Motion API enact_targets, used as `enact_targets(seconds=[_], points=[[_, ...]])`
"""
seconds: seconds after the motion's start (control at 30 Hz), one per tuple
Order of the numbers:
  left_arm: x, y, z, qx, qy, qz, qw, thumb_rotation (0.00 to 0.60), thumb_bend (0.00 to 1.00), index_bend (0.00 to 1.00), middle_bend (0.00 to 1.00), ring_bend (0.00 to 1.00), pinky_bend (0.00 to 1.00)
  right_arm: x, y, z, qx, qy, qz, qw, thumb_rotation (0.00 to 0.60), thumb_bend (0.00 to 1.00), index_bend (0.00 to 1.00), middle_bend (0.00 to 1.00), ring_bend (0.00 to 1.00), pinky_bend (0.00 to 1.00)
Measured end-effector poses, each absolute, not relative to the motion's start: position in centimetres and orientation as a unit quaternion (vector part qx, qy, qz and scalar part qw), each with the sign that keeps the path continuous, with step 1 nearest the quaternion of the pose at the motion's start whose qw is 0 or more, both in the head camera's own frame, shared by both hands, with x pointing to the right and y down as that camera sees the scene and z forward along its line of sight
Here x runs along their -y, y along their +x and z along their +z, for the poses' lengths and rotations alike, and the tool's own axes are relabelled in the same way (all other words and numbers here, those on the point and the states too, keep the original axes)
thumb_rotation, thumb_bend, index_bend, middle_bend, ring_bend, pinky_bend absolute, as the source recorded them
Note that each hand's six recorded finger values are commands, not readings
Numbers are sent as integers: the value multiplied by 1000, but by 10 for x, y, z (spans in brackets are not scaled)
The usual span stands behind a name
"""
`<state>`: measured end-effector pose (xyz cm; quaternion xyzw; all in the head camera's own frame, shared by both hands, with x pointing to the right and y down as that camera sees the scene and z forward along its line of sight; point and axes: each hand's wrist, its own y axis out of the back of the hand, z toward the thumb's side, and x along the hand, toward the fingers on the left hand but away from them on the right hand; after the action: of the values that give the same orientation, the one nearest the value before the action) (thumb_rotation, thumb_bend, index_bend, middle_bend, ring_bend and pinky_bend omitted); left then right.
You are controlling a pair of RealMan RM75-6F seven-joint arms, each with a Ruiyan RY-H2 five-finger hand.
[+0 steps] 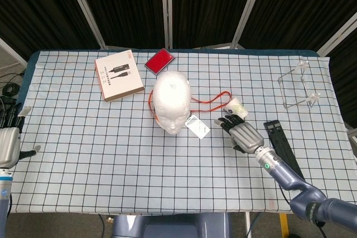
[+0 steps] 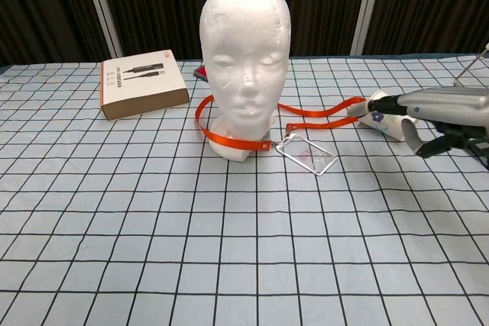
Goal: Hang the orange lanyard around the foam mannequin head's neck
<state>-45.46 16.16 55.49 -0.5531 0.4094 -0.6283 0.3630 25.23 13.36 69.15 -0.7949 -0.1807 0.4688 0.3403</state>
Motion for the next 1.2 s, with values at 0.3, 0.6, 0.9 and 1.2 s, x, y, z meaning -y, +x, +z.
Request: enact_targets(seconds=[0.3, 0.6, 0.9, 1.2], points=[[-158, -465, 553, -417, -549, -622, 370, 600, 0, 0, 0, 0, 0, -136, 211, 720, 156, -800, 469, 340, 600, 1000, 87, 141, 76, 103], [-153, -475, 554, -418, -550, -624, 366, 600, 0, 0, 0, 0, 0, -142, 197, 738, 143, -800, 482, 329, 600, 1000, 130, 177, 108, 133], [-152, -476, 559, -414, -554, -623, 364, 600, 0, 0, 0, 0, 0, -153, 198, 736, 133, -808, 482, 311, 600, 1000, 186, 231, 164, 178], [-153, -475, 562, -410, -555, -625, 364, 600, 0, 0, 0, 0, 0, -169, 201, 724, 110, -820, 472, 304, 600, 1000, 224, 265, 188, 208]])
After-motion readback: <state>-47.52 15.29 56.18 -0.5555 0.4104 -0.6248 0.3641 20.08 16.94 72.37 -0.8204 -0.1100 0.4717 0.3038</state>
